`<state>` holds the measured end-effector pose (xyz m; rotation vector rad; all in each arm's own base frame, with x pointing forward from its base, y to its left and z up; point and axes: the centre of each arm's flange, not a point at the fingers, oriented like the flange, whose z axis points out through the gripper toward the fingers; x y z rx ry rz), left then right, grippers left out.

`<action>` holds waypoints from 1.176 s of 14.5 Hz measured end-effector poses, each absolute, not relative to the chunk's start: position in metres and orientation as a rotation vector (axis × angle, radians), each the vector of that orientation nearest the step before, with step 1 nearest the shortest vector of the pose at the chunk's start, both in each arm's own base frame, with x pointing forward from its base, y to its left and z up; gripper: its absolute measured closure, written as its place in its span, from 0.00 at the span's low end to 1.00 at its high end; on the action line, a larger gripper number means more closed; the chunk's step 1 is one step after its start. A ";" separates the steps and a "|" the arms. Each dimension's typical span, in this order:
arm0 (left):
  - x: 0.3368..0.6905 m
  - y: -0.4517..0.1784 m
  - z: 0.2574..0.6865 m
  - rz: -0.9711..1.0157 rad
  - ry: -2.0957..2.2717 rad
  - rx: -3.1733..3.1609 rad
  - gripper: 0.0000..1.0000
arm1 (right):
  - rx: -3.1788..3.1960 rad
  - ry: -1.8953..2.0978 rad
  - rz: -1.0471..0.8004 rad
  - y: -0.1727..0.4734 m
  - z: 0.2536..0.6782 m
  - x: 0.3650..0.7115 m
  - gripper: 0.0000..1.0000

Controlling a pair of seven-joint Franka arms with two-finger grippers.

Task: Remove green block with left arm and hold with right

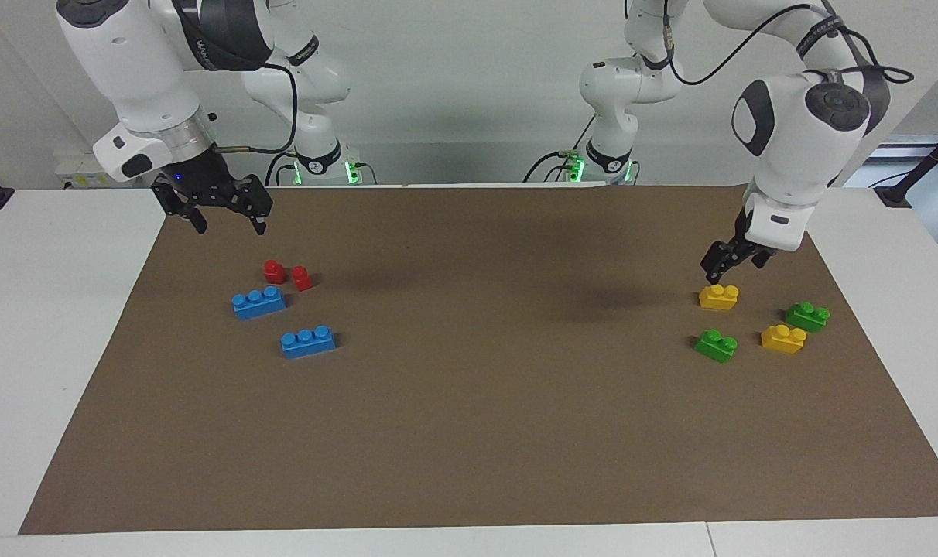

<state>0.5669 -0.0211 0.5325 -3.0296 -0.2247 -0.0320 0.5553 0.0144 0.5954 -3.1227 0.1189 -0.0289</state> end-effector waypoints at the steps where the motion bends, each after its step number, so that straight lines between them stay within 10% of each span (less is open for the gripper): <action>1: 0.554 -0.021 0.550 -0.010 -0.162 -3.040 0.00 | -3.123 0.118 -0.027 0.014 0.595 0.555 0.00; 6: 0.506 -0.019 0.605 0.034 -0.068 -3.101 0.00 | -3.125 0.100 -0.004 0.011 0.591 0.555 0.00; 17: 0.517 -0.016 0.649 0.034 0.013 -3.145 0.00 | -3.126 0.091 0.024 0.010 0.589 0.554 0.00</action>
